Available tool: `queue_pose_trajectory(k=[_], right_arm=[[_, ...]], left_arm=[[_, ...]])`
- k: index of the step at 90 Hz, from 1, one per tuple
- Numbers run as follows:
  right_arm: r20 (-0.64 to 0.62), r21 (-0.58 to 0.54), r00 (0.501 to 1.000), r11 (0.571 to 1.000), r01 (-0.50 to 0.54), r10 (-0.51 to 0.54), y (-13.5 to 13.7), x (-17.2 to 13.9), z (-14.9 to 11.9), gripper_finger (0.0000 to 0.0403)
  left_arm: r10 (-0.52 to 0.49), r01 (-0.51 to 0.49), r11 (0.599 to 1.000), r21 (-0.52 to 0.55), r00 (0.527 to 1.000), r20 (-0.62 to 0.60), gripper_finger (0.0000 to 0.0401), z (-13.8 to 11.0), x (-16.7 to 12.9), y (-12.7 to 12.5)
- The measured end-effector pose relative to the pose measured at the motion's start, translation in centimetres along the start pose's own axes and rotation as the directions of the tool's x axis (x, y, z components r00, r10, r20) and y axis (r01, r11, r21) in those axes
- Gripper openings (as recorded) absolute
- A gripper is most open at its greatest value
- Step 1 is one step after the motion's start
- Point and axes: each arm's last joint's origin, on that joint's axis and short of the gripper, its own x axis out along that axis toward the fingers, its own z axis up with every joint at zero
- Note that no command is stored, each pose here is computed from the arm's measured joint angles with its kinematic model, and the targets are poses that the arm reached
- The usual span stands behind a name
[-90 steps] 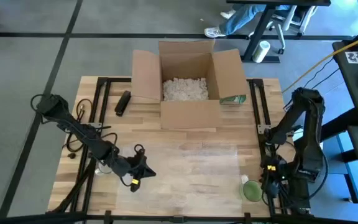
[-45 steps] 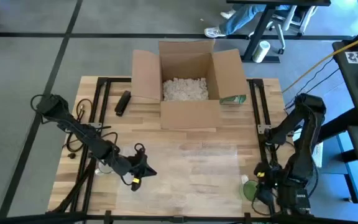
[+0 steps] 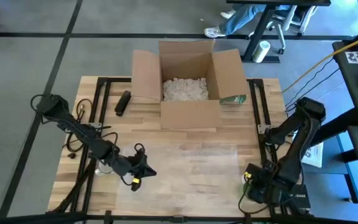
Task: Wrap mug
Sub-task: Wrap the green mug with bubble wrap
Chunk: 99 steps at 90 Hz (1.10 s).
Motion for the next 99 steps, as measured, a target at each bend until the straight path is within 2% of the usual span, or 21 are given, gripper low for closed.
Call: queue_pose_trajectory(k=[19,36,49,61,75,99], right_arm=[[-0.027,0.003,0.999,1.000,-0.027,0.027,0.4,-0.9,0.0,0.0005],[-0.021,0.004,0.998,0.999,0.053,-0.053,0.2,-4.1,0.3,0.0003],[-0.043,0.029,0.998,0.999,0.037,-0.036,0.6,-6.5,1.7,0.0002],[-0.033,-0.008,0.999,1.000,0.002,-0.003,1.3,-7.3,4.6,0.0001],[-0.028,-0.063,1.000,0.998,0.010,-0.012,2.0,-7.0,9.4,0.0001],[0.009,-0.216,1.000,0.976,-0.010,0.012,5.5,-5.5,17.7,0.0000]], left_arm=[[0.000,0.000,1.000,0.005,1.000,0.000,0.0000,0.0,0.0,0.0],[0.000,0.000,1.000,0.020,1.000,0.000,0.0000,0.0,0.0,0.0],[0.005,-0.005,1.000,0.030,1.000,-0.007,0.0000,-0.1,0.0,0.1],[0.035,-0.033,0.998,0.049,0.999,-0.042,0.0000,-0.4,0.0,0.4],[0.076,-0.070,0.995,0.068,0.993,-0.089,0.0000,-0.7,-0.3,0.8],[0.138,-0.135,0.986,0.101,0.990,-0.025,0.0000,0.9,-3.1,1.3]])
